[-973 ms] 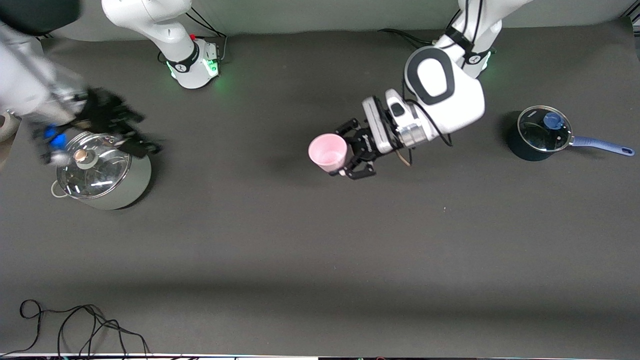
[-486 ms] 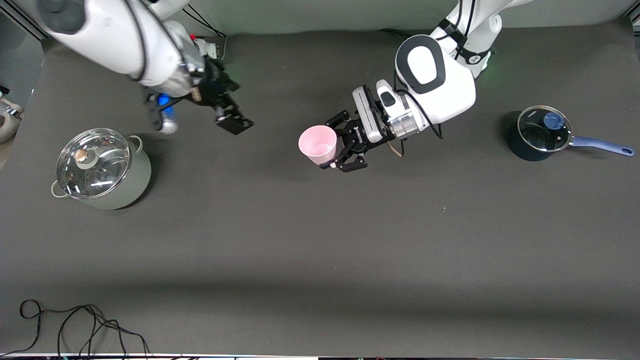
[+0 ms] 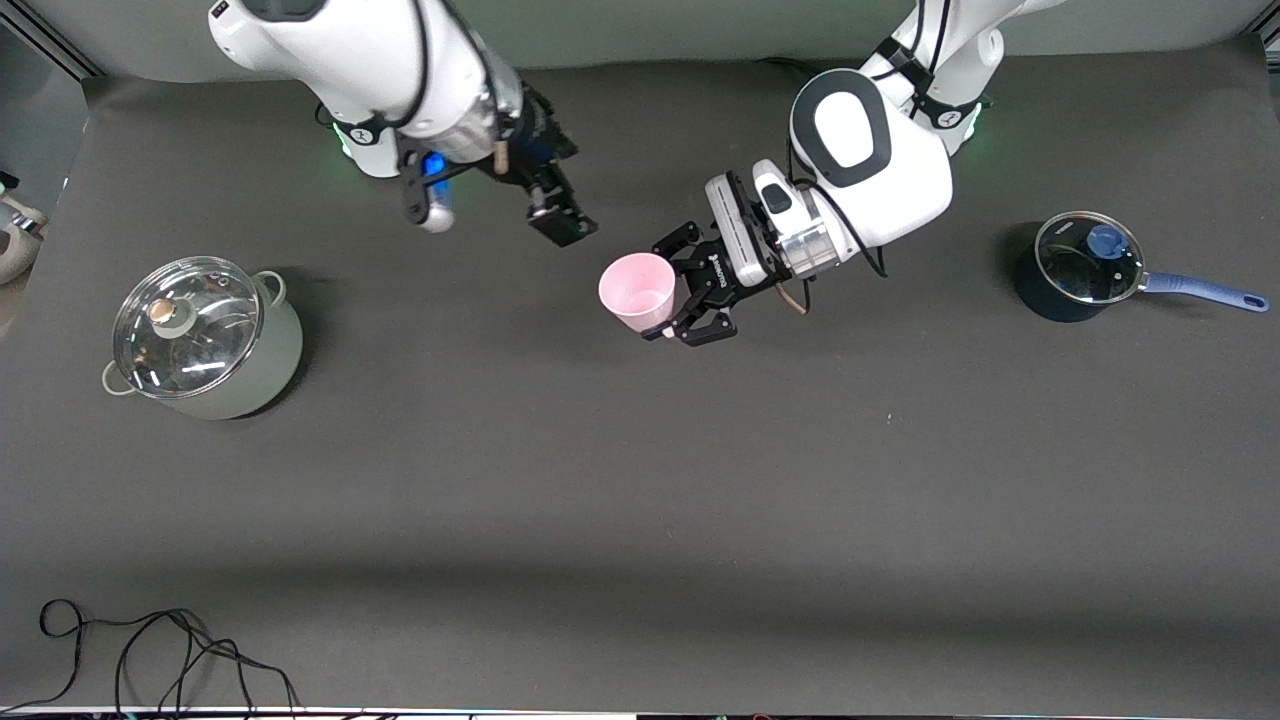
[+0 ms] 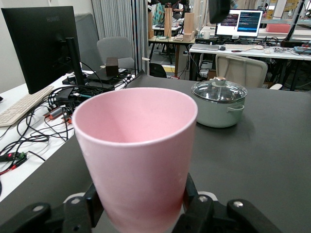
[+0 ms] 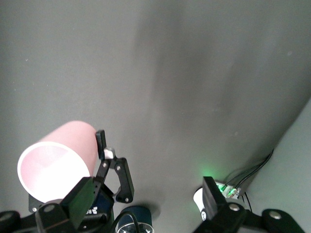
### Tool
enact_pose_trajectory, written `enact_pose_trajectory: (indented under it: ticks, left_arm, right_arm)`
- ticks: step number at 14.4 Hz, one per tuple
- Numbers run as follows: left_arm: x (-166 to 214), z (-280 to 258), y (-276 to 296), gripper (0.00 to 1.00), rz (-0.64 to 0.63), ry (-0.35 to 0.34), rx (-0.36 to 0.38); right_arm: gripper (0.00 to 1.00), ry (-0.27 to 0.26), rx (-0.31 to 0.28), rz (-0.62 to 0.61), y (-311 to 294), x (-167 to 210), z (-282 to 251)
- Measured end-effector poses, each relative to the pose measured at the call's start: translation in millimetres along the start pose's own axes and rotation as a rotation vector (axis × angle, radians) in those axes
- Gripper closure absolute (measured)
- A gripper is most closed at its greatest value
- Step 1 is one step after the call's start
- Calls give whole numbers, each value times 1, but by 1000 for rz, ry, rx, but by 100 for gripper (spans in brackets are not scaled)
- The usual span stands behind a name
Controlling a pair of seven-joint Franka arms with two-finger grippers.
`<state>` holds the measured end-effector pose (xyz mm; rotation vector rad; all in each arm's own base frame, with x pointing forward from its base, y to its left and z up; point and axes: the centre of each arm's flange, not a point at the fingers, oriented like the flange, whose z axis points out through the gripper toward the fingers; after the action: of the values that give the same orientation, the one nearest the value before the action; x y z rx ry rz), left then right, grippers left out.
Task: Transfer pink cup from left to right arm
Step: 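Grasp the cup rim with the right gripper beside the left gripper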
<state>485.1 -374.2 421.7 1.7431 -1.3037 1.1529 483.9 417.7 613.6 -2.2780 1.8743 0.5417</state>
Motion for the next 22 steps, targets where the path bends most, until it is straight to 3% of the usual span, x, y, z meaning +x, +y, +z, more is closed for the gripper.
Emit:
enact_pose_trajectory:
  ticks: [8, 12, 16, 19, 20, 21, 22]
  left_arm:
    - [0, 0, 0, 35, -14, -1, 2]
    - [0, 0, 0, 35, -21, -1, 2]
    - [0, 0, 0, 35, -22, -1, 2]
    - [1, 0, 1, 35, -21, 0, 0]
    - [1, 1, 2, 35, -20, 0, -2]
    - [2, 2, 3, 35, -20, 1, -4]
    - [2, 2, 3, 35, -21, 1, -4]
  right_arm:
    - [0, 3, 51, 8, -37, -8, 42]
    - [2, 23, 48, 14, -45, -5, 54]
    - [47, 27, 60, 9, -46, -6, 51]
    - [74, 29, 73, 5, -47, -7, 47]
    - [87, 29, 79, 6, -48, -7, 46]
    - [96, 29, 84, 5, -49, -6, 46]
    - [97, 30, 84, 4, -48, -7, 46]
